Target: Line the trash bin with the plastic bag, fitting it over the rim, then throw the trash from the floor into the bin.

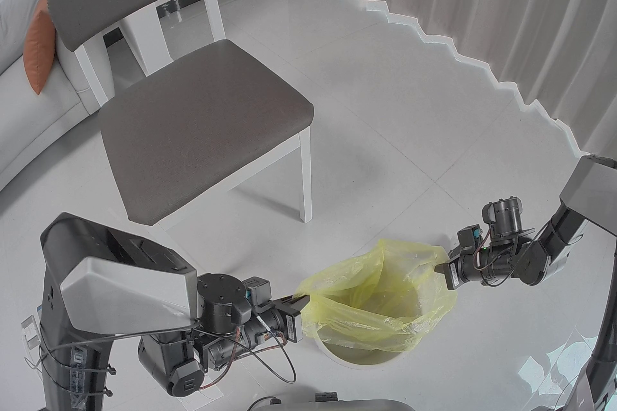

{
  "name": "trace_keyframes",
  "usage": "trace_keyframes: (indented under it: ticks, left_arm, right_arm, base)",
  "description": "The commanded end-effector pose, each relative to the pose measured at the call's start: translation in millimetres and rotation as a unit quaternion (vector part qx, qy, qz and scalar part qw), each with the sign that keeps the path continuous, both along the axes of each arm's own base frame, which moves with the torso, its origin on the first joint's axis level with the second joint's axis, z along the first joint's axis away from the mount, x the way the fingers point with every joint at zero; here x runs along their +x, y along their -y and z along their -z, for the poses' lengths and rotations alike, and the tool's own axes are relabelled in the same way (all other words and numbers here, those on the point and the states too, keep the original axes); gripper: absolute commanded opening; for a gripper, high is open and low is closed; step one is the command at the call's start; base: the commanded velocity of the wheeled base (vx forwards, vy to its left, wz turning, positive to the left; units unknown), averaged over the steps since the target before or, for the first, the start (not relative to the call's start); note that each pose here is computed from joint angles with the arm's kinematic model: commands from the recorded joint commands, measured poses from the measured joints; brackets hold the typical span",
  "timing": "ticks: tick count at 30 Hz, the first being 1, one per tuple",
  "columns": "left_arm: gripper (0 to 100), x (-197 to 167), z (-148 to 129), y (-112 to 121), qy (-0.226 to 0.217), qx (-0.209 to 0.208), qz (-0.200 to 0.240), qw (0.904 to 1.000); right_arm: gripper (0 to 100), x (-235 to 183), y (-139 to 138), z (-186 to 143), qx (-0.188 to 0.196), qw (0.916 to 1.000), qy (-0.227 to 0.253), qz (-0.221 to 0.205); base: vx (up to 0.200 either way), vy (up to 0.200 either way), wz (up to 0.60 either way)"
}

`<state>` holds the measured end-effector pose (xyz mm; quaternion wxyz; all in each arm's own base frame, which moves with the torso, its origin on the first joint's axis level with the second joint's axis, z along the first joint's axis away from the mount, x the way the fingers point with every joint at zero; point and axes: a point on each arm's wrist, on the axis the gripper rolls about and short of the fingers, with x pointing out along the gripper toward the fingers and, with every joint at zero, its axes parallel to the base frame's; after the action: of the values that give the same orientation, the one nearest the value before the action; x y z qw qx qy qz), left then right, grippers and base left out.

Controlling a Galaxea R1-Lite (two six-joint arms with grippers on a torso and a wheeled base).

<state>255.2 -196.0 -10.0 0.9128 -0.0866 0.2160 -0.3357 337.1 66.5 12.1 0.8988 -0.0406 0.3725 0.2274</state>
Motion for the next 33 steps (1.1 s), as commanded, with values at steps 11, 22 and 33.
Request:
trace_keyframes:
  ticks: [11,22,33]
  left_arm:
    - [0,22,-4,-8,0.015,-0.011,-0.029,0.9994]
    - [0,21,0,-9,0.001,-0.001,-0.035,0.9994]
    - [0,22,4,-7,0.001,0.007,-0.048,0.9988]
  right_arm:
    - [0,22,-1,6,0.002,0.9999,0.012,0.003]
    - [100,25,4,8,0.004,0.9999,0.011,0.011]
    - [100,-3,41,-25,0.035,0.9986,0.024,0.031]
  base:
    - [0.000,0.000,0.00]
    - [0.000,0.000,0.00]
    - [0.000,0.000,0.00]
